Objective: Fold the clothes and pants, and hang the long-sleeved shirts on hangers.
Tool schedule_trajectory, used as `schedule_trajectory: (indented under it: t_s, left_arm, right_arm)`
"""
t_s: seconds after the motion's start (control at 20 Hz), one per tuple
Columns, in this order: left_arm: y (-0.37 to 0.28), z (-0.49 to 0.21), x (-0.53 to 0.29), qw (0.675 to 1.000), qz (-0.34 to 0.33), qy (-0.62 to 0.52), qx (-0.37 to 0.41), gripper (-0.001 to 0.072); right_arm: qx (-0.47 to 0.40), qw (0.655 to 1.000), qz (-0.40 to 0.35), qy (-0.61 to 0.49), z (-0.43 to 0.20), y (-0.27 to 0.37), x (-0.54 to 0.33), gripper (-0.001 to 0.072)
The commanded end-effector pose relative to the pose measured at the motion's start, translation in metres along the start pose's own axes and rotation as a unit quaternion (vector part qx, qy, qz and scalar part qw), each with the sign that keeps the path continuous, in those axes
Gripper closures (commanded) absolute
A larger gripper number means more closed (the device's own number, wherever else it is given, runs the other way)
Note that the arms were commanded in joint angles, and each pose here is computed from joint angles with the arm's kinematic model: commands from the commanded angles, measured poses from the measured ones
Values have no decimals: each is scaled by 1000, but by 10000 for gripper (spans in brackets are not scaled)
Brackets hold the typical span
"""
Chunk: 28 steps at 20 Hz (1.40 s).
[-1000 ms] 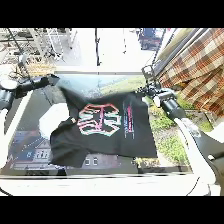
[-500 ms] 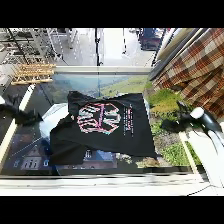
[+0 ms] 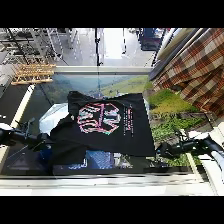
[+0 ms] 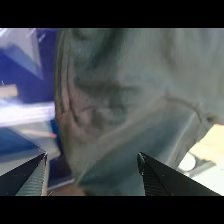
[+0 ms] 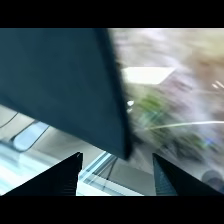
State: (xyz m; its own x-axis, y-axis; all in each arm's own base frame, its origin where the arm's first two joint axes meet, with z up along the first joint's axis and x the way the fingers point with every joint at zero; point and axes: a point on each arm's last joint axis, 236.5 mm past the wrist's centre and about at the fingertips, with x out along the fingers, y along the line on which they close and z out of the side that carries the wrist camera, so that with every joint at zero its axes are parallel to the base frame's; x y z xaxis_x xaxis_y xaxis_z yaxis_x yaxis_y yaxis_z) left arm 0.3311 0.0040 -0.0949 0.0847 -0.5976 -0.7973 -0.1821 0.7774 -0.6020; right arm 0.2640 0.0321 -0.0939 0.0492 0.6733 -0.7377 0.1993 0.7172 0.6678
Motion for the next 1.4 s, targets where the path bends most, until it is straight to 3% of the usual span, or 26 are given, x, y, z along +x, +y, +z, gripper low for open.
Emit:
schedule_trajectory:
  t_s: [0.0,0.05,0.1,0.15,0.2,0.45,0.55,0.65,0.7,0.75,0.8,0.9,1.0,1.05,1.1,1.15,1.2,1.3,1.35]
  left_arm:
    - [2,15,10,999,7,-40,7,88]
    - [0,17,12,999,10,-42,12,92]
    - [-3,19,15,999,14,-44,19,206]
    - [-8,18,19,999,14,-39,27,559]
    - [-13,17,22,999,14,-35,35,701]
    - [-51,10,-28,997,-28,-48,59,703]
    - [-92,17,-86,988,-74,-101,88,704]
    - [-168,20,-178,955,-152,-202,154,704]
    - [-215,13,-231,923,-204,-260,200,703]
    - [-269,-3,-292,870,-267,-326,256,702]
    - [-327,-37,-365,784,-345,-401,325,702]
    - [-402,-147,-497,565,-485,-508,433,702]
    - [-421,-252,-589,386,-590,-551,446,702]
    - [-425,-291,-609,333,-618,-549,454,702]
    - [-429,-317,-615,305,-629,-539,470,702]
    - [-438,-331,-614,298,-631,-526,487,701]
    - [-447,-329,-609,312,-622,-521,495,702]
    - [-463,-283,-588,389,-571,-533,489,701]
    - [-466,-243,-570,451,-528,-541,475,702]
  right_arm:
    - [-10,1000,-6,10,4,-5,32,203]
    - [-8,1000,-4,14,6,-4,42,227]
    - [-8,1000,5,18,6,0,49,342]
    - [-20,1000,11,20,6,5,53,624]
    - [-20,1000,13,12,10,7,52,693]
    - [-96,994,15,-45,14,50,-6,695]
    - [-179,981,10,-80,12,97,-54,696]
    - [-265,949,-32,-165,11,154,-123,696]
    - [-310,922,-68,-223,7,184,-163,696]
    - [-351,882,-110,-293,-2,218,-211,696]
    - [-383,829,-156,-375,-17,254,-264,696]
    - [-410,696,-229,-543,-70,322,-372,696]
    - [-433,550,-261,-665,-148,383,-452,696]
    - [-445,484,-258,-708,-190,412,-478,696]
    - [-454,439,-253,-733,-223,432,-493,696]
    - [-461,406,-246,-750,-246,447,-503,696]
    - [-464,391,-244,-757,-255,454,-509,696]
    - [-466,409,-237,-748,-232,456,-511,696]
    - [-466,445,-235,-728,-204,449,-504,696]
